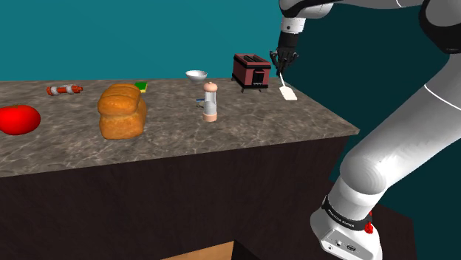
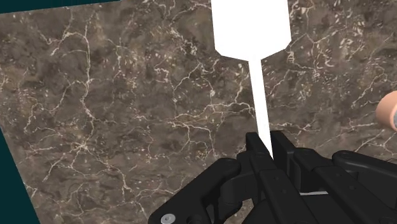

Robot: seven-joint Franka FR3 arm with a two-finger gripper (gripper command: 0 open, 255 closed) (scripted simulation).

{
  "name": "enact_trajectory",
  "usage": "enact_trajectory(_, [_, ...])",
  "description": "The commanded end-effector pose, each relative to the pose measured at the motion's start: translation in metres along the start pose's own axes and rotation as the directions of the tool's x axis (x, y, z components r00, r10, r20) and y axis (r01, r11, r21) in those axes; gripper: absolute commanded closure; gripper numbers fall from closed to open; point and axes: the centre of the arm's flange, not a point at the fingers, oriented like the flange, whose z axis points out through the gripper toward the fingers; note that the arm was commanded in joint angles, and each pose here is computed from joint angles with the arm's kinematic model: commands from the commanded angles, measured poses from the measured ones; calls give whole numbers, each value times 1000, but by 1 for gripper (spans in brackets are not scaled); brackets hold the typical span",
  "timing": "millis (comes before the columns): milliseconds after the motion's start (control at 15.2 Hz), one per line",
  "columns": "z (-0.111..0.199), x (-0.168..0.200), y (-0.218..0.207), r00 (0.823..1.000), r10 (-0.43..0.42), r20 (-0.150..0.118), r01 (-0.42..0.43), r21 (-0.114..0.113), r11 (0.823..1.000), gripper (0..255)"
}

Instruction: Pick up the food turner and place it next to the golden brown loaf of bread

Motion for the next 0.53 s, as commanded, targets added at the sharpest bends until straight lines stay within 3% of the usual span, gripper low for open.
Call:
enact_trajectory(0, [-1, -4, -26, 1000, 1, 0, -1, 0, 1000, 255])
enact_trajectory(462, [-2, -19, -117, 1000, 1, 0, -1, 0, 1000, 255])
